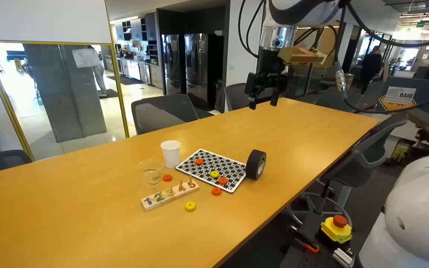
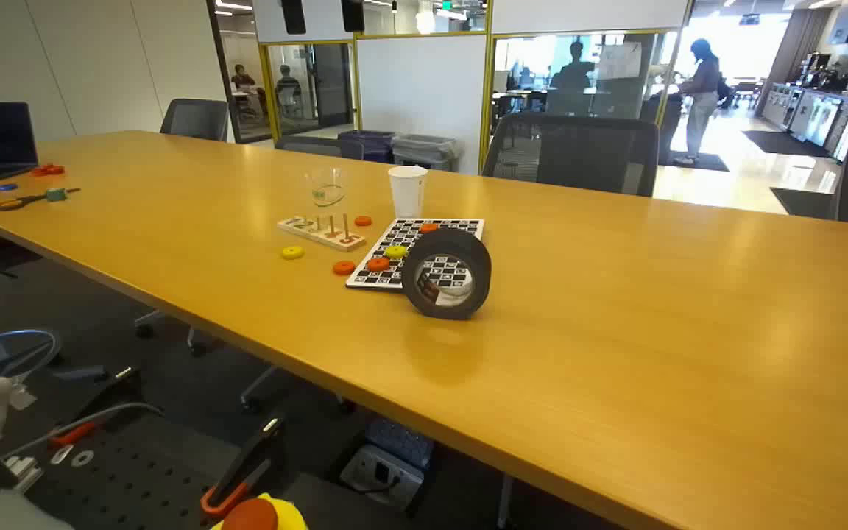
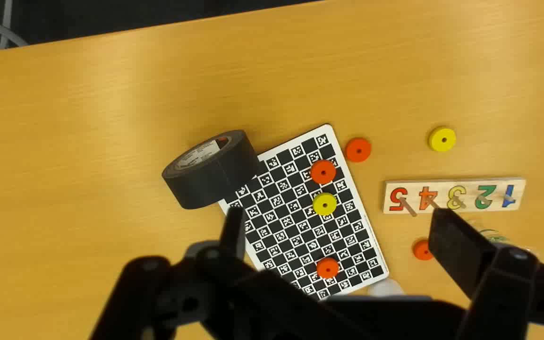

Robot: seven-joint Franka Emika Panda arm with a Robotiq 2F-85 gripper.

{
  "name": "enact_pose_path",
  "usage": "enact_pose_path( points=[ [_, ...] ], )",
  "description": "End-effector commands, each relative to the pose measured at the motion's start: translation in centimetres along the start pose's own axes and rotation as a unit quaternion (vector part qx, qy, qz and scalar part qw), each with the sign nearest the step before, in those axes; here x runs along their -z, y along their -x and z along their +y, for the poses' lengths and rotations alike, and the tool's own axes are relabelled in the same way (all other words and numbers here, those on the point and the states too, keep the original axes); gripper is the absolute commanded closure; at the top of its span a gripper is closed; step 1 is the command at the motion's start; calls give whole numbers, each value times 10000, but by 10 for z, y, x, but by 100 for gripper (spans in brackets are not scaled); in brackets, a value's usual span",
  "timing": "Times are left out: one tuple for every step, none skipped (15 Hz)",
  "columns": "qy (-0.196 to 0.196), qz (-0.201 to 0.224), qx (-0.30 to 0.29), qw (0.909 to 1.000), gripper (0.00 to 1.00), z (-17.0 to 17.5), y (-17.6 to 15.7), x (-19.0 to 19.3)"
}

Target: Pick up the orange and yellow objects on the table and put them in the two cups

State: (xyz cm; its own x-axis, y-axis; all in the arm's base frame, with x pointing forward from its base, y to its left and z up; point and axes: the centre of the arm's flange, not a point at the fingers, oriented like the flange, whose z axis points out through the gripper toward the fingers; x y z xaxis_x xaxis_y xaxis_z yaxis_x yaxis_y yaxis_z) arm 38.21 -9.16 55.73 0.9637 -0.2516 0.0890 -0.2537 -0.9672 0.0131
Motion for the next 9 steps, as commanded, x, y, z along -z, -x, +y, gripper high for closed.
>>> enact_pose_path(
  points=[
    [-1,25,-1,10000,0,0,-1,2],
    [-4,64,-3,10000,0,0,-1,6],
    [-7,100,-5,9999,0,0,-1,9],
    [-10,122,-5,9999,0,1,0,11],
    [-10,130,-5,9999,0,1,0,11],
    [-11,132,-6,9999,0,1,0,12],
    [-17,141,27,9999,0,-1,0,8],
    [-20,154,52,9999,0,-6,-2,-3],
    [-27,130,91,9999,0,-10,-2,-11]
  ],
)
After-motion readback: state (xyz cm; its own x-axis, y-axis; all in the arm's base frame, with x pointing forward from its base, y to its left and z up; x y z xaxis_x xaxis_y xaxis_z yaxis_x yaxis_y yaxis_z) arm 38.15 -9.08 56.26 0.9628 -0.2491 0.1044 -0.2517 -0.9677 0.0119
